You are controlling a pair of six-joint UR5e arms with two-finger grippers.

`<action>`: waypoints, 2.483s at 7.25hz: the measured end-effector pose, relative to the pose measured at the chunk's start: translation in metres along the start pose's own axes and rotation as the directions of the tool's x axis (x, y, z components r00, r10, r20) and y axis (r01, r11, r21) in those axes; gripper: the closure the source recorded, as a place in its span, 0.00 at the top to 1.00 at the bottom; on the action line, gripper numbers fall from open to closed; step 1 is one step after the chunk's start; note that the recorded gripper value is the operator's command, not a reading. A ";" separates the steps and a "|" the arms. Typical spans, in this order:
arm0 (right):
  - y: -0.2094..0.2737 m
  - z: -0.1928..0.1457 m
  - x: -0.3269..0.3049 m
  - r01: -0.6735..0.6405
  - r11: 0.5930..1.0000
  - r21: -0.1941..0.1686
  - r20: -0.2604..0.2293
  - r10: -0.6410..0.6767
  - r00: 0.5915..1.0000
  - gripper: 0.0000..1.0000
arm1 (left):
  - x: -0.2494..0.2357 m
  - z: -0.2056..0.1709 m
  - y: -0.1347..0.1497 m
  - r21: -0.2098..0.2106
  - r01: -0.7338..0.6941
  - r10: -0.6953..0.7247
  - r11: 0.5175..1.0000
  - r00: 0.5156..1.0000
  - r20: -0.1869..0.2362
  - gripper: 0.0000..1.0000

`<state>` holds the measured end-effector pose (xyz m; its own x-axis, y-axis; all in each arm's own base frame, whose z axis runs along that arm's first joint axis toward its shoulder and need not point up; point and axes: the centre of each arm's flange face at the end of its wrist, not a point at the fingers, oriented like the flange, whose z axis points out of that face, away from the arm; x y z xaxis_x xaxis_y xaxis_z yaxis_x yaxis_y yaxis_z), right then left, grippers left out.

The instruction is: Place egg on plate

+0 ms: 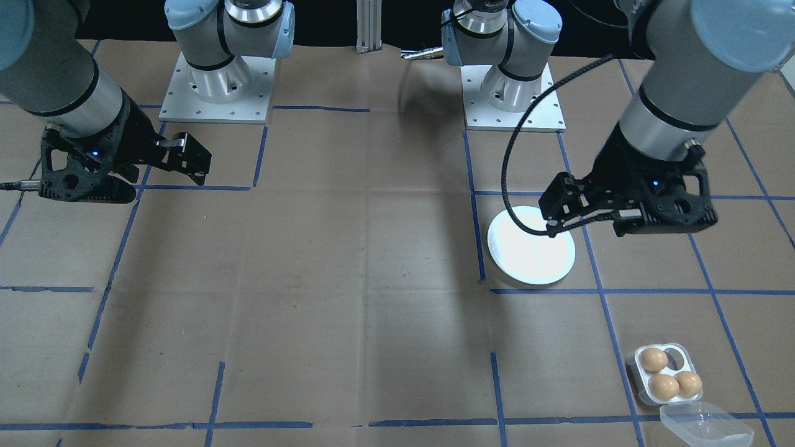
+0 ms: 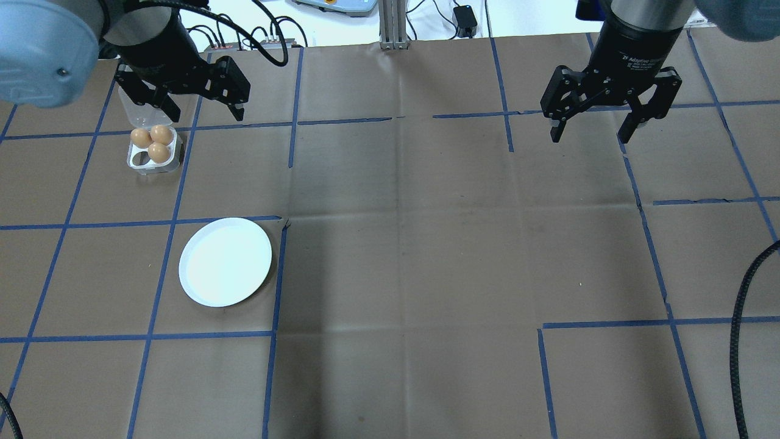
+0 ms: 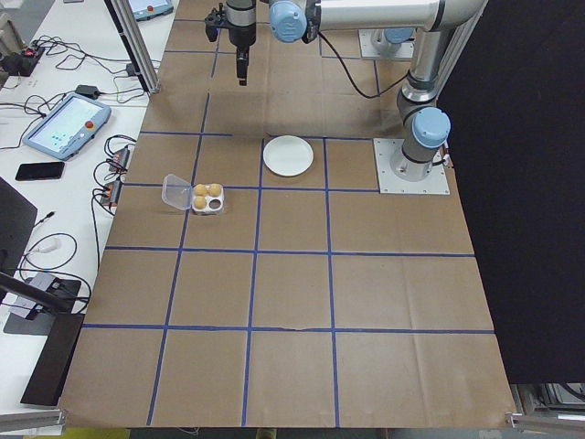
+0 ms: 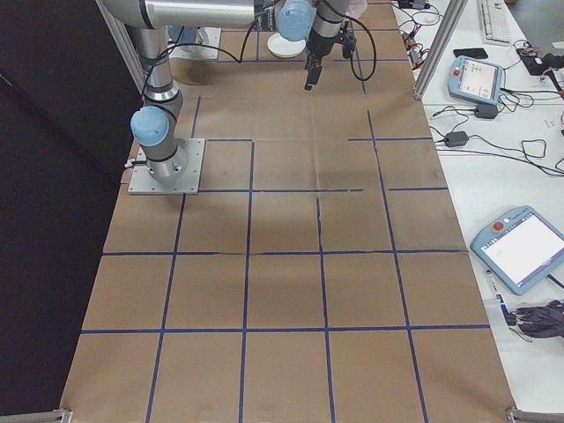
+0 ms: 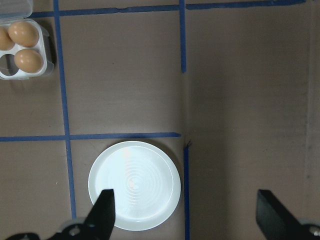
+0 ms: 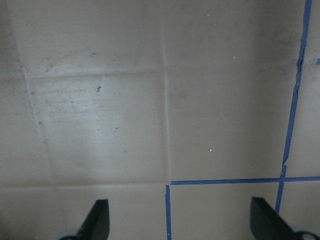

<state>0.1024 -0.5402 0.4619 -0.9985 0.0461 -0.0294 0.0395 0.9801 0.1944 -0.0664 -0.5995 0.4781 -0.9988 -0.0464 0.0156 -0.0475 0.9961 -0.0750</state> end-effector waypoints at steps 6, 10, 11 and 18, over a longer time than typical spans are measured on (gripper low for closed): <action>0.000 0.000 0.000 0.000 1.000 0.000 0.000 0.000 1.000 1.00 | -0.178 0.075 -0.078 -0.030 -0.049 0.049 0.998 0.999 0.011 1.00; 0.000 0.000 0.000 0.000 1.000 0.000 0.001 0.000 1.000 1.00 | -0.210 0.170 -0.098 -0.082 -0.030 0.030 0.996 1.000 -0.006 0.99; 0.000 0.000 0.000 0.000 1.000 0.000 0.001 0.000 1.000 1.00 | -0.213 0.194 -0.101 -0.078 -0.028 0.028 0.997 1.000 -0.004 0.99; 0.000 0.000 0.000 0.000 1.000 0.000 0.000 0.000 1.000 1.00 | -0.211 0.267 -0.094 -0.105 -0.022 0.021 0.994 1.000 -0.011 0.78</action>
<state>0.1024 -0.5401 0.4620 -0.9985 0.0461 -0.0297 0.0395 0.9801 0.1943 0.1455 -0.7039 0.2161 -0.9994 -0.0242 0.0245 -0.0235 0.9993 0.0295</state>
